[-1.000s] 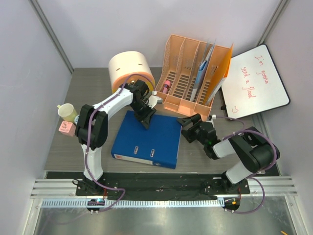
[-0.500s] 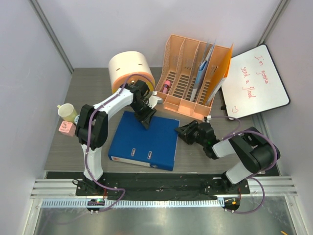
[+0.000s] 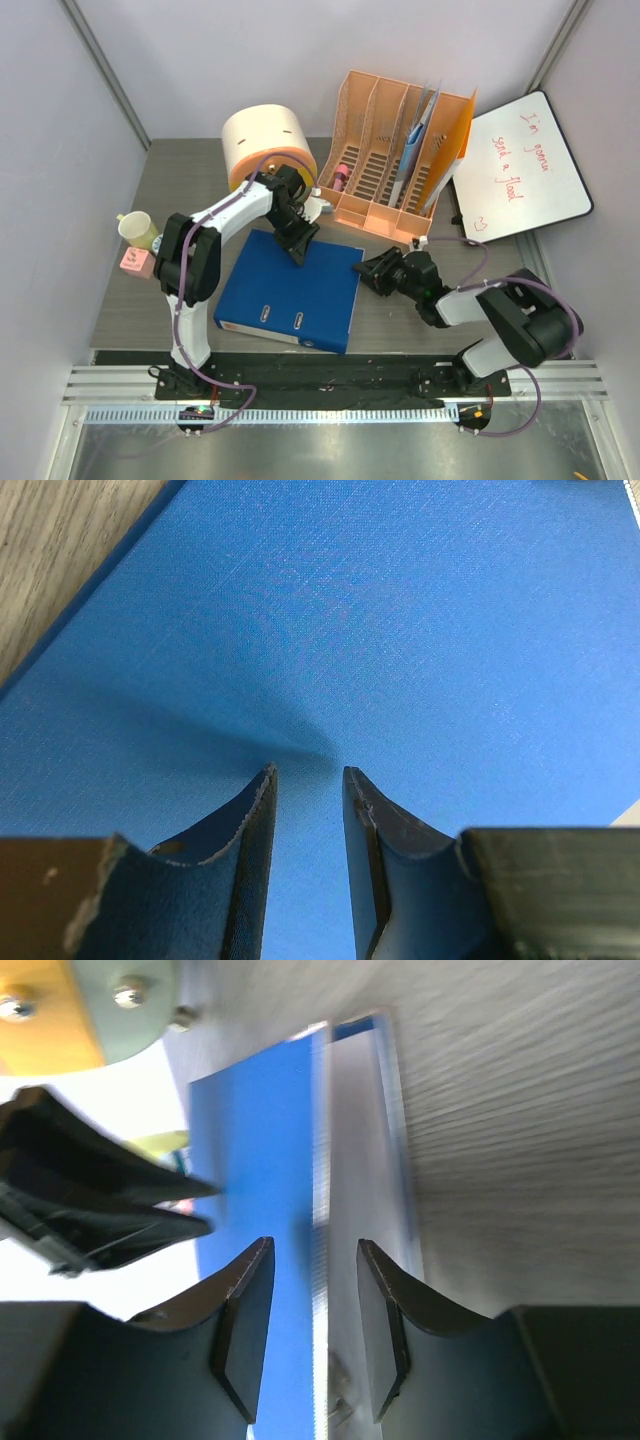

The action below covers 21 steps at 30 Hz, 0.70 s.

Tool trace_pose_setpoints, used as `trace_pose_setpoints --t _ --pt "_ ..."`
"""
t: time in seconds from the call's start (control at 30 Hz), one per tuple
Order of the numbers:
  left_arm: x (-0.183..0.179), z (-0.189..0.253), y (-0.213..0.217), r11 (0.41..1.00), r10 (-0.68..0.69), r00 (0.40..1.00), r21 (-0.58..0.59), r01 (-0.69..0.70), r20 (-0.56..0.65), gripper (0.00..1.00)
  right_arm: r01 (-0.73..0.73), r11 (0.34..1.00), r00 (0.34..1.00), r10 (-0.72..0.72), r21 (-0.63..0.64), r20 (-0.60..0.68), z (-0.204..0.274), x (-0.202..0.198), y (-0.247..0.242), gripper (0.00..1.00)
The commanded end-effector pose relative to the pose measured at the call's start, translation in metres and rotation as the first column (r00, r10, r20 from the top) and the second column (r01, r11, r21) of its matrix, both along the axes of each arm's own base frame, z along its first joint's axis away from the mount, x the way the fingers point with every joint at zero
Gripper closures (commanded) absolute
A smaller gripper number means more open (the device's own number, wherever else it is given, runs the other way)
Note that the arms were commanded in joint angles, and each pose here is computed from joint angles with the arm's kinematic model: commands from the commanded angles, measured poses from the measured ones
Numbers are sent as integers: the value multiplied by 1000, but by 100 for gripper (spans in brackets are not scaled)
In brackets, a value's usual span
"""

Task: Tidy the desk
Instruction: Pick up the folder from the center of the board.

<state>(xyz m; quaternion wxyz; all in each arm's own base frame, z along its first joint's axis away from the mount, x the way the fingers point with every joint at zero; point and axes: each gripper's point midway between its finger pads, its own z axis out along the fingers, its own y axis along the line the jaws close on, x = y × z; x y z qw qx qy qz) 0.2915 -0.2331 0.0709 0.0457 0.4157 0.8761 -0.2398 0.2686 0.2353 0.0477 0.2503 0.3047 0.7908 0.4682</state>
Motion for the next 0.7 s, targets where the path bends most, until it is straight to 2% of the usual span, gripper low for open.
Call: trace_pose_setpoints --t 0.0,0.17,0.47,0.5,0.57,0.6,0.67 --pt "-2 4 0 1000 -17 1000 1 17 20 66 -14 999 997 10 42 81 46 2 5 55" --pt "-2 5 -1 1000 -15 1000 -5 15 17 66 -25 998 997 21 51 74 51 2 8 55" --pt "0 11 2 1000 -23 999 4 23 46 66 -64 985 998 60 163 33 29 4 35 65" --pt "0 10 2 1000 -25 999 4 25 43 66 -70 978 996 59 195 65 35 6 38 66" --pt "-1 11 1 1000 -26 999 5 26 42 66 -69 968 998 65 242 23 24 4 44 68" --pt "0 11 2 1000 -26 999 6 26 43 66 -81 952 996 65 295 62 35 5 47 70" --pt "0 11 2 1000 -27 999 7 27 44 66 -76 928 997 59 366 56 36 6 51 73"
